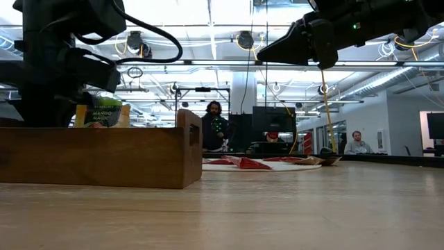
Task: Pick & Place Tea
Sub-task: Adjust the wooden organizer, then put the orange tea bag into the middle section of the wooden organizer
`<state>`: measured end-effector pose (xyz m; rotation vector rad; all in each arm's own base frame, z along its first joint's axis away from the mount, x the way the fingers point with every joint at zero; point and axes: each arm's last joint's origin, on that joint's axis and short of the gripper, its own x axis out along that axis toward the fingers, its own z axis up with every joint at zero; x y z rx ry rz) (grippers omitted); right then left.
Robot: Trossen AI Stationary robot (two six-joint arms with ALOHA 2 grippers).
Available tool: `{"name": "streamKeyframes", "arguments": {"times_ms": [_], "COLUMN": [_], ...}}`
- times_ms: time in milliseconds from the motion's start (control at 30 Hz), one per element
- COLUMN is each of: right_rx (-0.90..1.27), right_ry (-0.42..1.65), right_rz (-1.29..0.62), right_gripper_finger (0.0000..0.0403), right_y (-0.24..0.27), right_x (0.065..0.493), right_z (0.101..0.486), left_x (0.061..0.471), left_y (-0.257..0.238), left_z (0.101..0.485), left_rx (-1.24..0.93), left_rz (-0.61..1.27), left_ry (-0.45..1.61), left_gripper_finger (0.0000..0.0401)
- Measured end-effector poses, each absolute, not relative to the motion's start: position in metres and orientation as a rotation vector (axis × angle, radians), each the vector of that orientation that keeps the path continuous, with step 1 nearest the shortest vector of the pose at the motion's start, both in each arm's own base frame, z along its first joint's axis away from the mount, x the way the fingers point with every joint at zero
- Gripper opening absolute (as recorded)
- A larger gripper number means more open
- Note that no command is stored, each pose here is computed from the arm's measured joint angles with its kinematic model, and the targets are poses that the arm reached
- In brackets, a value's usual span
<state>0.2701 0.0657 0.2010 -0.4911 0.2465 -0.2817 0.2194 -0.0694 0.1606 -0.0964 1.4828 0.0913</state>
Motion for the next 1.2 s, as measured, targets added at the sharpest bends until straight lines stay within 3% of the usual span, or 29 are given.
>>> {"name": "streamKeyframes", "arguments": {"times_ms": [167,367,700,967,1200], "right_rx": [-0.491,-0.488,-0.459,-0.458,-0.411], "right_ry": [0.246,0.242,0.245,0.253,0.239], "right_rz": [-0.282,-0.286,-0.315,-0.335,-0.257], "right_gripper_finger": [0.0061,0.0061,0.0061,0.0061,0.0061], "right_y": [0.066,0.065,0.058,0.052,0.044], "right_x": [0.270,0.270,0.272,0.273,0.276], "right_z": [0.201,0.201,0.201,0.201,0.201], "left_x": [0.218,0.208,0.189,0.178,0.176], "left_y": [-0.071,-0.068,-0.054,-0.029,0.000], "left_z": [0.164,0.194,0.233,0.222,0.195], "left_rx": [-0.067,0.024,0.015,-0.147,-0.389], "left_rz": [0.062,0.113,0.336,0.622,0.609], "left_ry": [1.471,1.284,0.996,1.121,1.221], "left_gripper_finger": [0.0003,0.0004,0.0058,0.0138,0.0237]}}
